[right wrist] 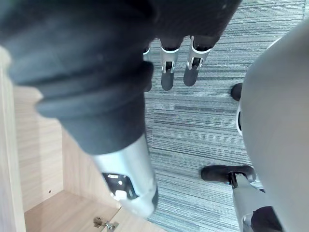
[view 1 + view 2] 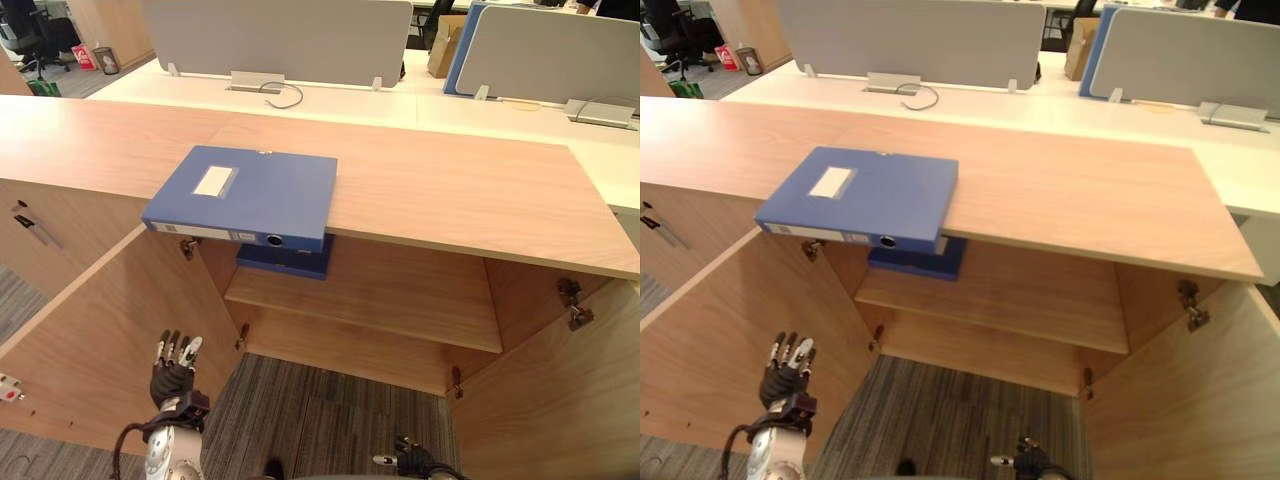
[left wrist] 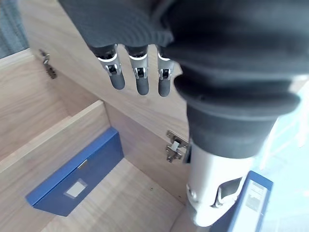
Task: Walk over to the cabinet, pick up the folder, carry it to the office cabinet, place the folder inside the office cabinet, then close the office cabinet door
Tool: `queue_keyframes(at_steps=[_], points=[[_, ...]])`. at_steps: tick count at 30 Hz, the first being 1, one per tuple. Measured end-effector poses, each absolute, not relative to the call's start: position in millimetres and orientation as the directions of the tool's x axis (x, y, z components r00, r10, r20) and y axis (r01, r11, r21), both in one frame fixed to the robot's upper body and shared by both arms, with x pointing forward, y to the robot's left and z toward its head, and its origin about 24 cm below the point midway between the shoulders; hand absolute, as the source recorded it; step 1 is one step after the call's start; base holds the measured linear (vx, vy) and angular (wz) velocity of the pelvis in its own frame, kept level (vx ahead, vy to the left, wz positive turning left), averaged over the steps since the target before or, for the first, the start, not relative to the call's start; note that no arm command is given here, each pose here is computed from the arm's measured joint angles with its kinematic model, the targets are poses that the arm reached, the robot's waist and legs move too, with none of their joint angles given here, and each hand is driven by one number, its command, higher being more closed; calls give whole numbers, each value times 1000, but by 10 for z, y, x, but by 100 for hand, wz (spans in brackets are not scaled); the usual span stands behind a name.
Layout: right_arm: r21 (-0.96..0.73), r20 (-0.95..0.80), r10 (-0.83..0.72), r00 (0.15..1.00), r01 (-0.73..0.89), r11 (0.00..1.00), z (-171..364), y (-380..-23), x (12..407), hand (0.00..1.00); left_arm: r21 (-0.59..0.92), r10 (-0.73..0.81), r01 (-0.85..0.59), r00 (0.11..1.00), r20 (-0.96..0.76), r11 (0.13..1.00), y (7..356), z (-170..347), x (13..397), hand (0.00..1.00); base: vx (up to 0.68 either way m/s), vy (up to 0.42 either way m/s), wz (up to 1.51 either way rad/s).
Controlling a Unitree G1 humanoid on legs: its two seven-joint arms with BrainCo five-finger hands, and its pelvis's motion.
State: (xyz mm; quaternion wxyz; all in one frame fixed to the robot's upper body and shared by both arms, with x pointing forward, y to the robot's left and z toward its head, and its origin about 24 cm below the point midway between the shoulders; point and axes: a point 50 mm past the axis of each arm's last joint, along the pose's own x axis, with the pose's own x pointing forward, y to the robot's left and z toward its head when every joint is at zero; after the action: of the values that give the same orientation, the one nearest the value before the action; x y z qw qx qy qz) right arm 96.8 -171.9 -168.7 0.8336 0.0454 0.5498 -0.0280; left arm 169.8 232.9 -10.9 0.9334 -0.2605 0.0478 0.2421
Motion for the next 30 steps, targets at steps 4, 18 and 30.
queue_keyframes(at_steps=[4, 18, 30], points=[[54, -932, 15, 363, 98, 994, -1713, -1731, 865, 0, -108, 520, -515, 854, 28, 851, 2359, 401, 1740, 0, -95, -3, -1], [75, -930, 66, 363, 12, 997, -1711, -1698, 848, 0, 649, 86, -403, 882, 463, 646, 1977, 1143, 2208, 0, -59, 10, -8], [82, -918, 74, 390, 2, 997, -1697, -1684, 889, 0, 917, 25, -307, 950, 312, 254, 2331, 838, 2634, 0, 26, -20, -11]])
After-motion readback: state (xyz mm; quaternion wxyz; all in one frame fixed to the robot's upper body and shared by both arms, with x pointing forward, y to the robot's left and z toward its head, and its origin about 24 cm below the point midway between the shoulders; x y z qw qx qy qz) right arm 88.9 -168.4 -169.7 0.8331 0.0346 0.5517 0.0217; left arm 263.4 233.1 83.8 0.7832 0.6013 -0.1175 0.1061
